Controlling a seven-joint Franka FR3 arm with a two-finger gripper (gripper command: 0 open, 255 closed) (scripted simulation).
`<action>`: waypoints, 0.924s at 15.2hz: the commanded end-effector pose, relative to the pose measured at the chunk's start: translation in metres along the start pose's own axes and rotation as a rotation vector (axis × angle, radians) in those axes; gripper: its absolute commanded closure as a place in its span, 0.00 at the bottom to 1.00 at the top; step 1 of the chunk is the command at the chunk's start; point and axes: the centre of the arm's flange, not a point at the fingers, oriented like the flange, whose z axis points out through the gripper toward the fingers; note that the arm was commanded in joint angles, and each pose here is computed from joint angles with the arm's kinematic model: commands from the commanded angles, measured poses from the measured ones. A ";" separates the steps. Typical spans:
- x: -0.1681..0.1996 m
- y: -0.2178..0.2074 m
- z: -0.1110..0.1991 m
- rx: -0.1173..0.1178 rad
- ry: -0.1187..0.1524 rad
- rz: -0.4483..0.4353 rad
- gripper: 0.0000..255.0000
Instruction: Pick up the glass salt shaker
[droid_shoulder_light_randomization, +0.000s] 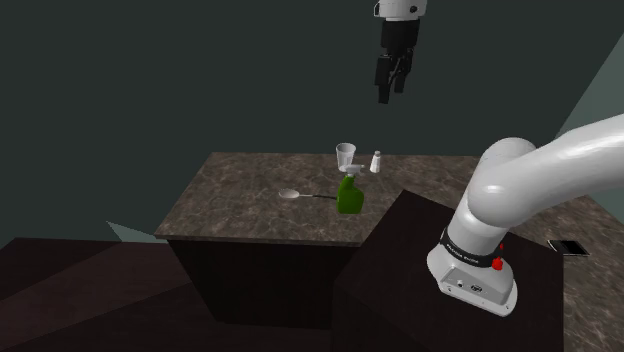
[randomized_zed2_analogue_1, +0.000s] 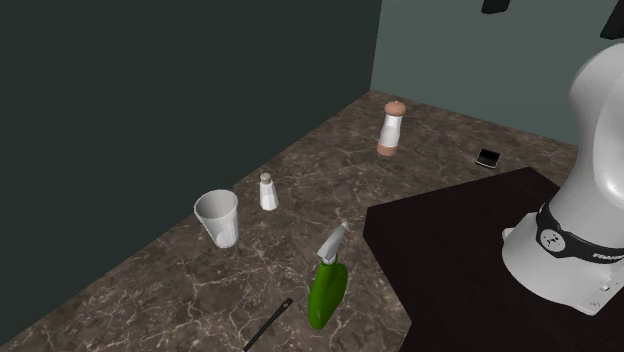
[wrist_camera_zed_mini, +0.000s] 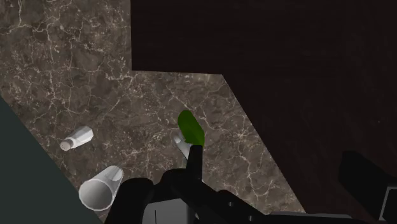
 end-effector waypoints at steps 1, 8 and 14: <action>0.000 0.000 0.000 0.000 0.000 0.000 0.00; 0.024 0.061 0.063 -0.016 0.007 -0.014 0.00; 0.045 0.113 0.116 -0.029 0.013 -0.026 0.00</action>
